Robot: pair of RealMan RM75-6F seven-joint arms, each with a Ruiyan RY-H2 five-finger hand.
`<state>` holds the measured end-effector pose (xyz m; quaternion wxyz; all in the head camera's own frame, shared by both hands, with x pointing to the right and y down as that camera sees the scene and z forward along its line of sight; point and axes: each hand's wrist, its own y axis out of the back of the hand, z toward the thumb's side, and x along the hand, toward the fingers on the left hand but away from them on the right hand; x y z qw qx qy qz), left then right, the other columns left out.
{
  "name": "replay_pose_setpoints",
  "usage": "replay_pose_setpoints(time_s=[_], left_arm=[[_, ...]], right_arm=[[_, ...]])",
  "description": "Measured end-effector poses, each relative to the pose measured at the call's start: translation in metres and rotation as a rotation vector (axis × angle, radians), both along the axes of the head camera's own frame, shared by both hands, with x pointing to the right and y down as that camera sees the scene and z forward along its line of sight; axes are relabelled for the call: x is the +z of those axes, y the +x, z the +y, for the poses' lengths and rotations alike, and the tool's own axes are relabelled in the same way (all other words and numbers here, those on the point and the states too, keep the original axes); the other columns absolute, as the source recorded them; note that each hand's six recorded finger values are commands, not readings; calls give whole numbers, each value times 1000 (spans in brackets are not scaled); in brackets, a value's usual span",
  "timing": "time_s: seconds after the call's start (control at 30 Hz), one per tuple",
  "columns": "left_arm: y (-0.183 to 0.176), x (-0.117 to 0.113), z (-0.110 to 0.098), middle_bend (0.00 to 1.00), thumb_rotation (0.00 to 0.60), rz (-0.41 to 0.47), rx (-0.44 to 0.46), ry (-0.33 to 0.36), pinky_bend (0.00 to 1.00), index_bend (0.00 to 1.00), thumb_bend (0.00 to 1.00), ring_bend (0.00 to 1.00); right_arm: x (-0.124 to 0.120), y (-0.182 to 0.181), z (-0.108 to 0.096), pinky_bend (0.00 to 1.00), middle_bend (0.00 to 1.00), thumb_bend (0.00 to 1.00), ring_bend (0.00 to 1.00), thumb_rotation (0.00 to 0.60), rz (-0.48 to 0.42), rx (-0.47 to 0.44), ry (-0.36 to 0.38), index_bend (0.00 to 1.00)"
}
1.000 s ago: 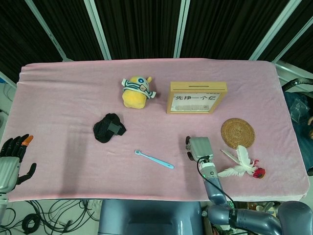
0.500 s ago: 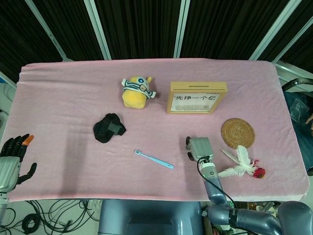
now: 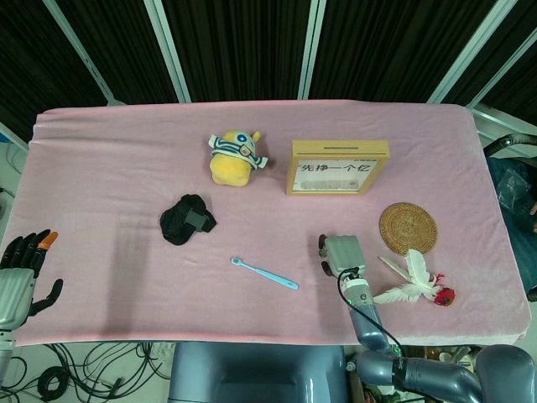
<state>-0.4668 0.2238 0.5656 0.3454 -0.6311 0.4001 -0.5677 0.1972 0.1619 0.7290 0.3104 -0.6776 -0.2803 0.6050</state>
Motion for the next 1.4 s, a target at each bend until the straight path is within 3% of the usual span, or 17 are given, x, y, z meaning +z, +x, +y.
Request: replay_pose_setpoints(time_s=[1.4], left_arm=[[0,1,0,38,600,-3,1,-2,0,24,408,0]], right_arm=[[5,1,0,878,857,268,876,600,6,-4,-7,431]])
